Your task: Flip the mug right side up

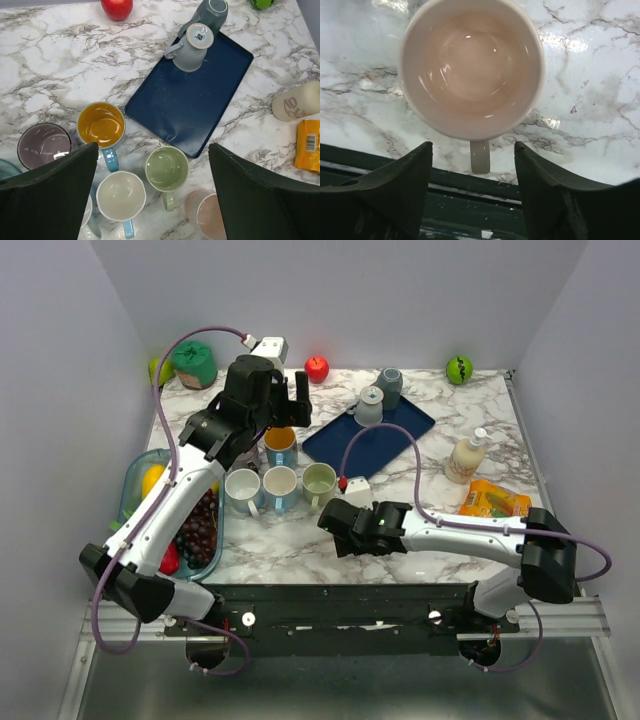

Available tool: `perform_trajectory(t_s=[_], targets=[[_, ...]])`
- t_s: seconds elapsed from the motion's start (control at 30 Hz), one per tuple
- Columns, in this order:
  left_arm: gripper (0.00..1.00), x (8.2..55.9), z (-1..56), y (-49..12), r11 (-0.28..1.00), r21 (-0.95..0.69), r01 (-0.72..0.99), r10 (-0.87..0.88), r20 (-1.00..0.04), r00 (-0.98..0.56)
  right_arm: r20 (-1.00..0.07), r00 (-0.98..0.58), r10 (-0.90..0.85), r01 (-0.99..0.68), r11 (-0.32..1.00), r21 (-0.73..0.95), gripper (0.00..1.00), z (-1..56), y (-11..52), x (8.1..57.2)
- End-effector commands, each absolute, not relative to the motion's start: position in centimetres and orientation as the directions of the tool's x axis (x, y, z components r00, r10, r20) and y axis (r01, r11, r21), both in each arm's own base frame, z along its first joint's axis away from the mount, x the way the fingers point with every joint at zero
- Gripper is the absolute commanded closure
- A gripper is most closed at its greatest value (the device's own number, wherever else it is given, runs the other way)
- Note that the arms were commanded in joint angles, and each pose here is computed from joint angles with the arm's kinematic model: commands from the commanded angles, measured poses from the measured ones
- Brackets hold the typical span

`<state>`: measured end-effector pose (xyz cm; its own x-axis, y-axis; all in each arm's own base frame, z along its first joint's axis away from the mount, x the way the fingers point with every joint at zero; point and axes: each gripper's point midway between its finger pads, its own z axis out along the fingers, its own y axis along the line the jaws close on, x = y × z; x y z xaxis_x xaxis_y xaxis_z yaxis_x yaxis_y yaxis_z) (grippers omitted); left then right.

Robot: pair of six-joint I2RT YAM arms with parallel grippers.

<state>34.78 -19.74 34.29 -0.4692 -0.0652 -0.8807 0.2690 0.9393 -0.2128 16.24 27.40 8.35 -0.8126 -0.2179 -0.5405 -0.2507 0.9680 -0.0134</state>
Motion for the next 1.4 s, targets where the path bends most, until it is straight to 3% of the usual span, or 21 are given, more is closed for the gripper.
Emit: perform_trajectory(t_s=[0.0,0.17,0.33,0.53,0.67,1.03,1.37], targets=[[0.01,38.2,34.6,-22.6,0.896,-0.266,0.356,-0.09,-0.893,-0.441,-0.596,-0.796,-0.107,-0.199,0.976,0.09,0.25,13.6,26.9,16.1],[0.01,43.9,32.7,-26.0,0.879,-0.286,0.382,-0.08,-0.877,-0.473,-0.653,-0.757,0.007,-0.141,0.975,0.174,0.25,19.1,25.4,17.2],[0.01,49.1,30.7,-28.4,0.876,-0.277,0.395,-0.064,-0.878,-0.475,-0.682,-0.71,0.175,-0.011,0.966,0.259,0.26,21.9,21.6,22.1],[0.01,55.0,28.2,-30.9,0.87,-0.3,0.392,-0.095,-0.882,-0.462,-0.751,-0.645,0.145,-0.008,0.981,0.196,0.27,24.1,19.0,27.0],[0.01,57.6,23.1,-32.0,0.873,-0.337,0.353,-0.132,-0.859,-0.494,-0.765,-0.633,0.115,-0.011,0.988,0.157,0.27,24.2,18.6,28.8],[0.02,61.5,16.2,-31.9,0.913,-0.341,0.223,-0.199,-0.851,-0.485,-0.735,-0.67,0.11,-0.014,0.987,0.161,0.27,22.4,16.9,28.5],[0.27,61.9,11.5,-32.2,0.907,-0.4,0.131,-0.258,-0.775,-0.576,-0.756,-0.64,0.135,0.025,0.988,0.155,0.27,23.2,14.9,27.6]])
